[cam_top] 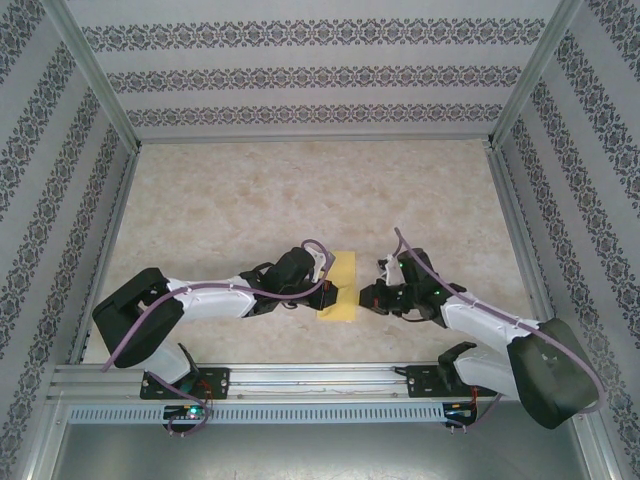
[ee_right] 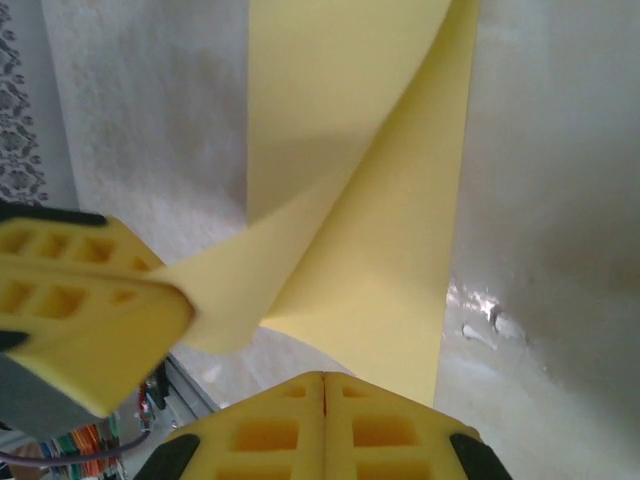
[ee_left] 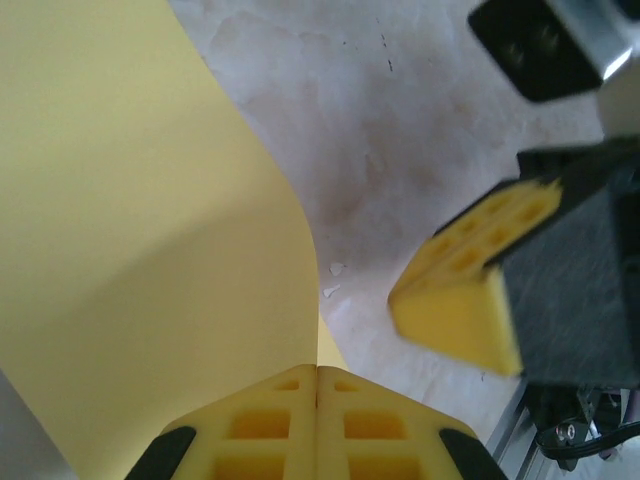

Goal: Fold a paper plane with a square sheet of paper (fold left side to right side)
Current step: Fold the triangle a second time at the center of the table.

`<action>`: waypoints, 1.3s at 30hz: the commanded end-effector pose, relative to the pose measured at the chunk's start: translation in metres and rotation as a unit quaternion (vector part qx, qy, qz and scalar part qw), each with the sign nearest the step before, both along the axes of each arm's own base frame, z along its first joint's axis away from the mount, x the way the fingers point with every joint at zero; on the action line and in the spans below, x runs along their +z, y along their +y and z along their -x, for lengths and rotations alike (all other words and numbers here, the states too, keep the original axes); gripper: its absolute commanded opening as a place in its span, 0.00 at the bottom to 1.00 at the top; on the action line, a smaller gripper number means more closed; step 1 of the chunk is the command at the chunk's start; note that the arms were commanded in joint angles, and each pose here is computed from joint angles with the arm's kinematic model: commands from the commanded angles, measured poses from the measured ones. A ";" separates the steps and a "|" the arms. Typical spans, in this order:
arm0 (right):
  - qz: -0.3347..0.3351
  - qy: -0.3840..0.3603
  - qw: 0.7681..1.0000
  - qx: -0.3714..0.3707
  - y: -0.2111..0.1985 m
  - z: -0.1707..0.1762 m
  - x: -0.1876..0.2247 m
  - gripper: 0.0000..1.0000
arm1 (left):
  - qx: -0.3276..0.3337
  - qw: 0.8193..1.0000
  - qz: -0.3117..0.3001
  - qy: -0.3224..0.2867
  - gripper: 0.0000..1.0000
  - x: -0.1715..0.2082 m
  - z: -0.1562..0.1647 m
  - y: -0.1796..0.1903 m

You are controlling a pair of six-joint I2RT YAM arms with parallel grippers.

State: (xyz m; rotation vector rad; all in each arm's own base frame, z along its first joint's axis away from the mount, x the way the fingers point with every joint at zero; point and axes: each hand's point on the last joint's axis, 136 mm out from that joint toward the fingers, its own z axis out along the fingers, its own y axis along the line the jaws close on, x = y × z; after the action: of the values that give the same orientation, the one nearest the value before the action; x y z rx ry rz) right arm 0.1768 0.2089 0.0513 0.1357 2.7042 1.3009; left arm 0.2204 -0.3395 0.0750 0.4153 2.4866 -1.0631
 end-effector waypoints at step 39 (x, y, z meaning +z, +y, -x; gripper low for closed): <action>0.109 0.023 0.993 0.029 0.003 0.012 -0.042 0.00 | -0.003 0.999 -0.024 0.025 0.00 -0.020 -0.014 0.026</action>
State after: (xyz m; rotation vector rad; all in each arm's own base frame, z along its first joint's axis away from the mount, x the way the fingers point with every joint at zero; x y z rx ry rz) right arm 0.1668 0.2170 0.0141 0.0845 2.8515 1.0849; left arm 0.2368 -0.3194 0.0625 0.3831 2.5313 -1.0413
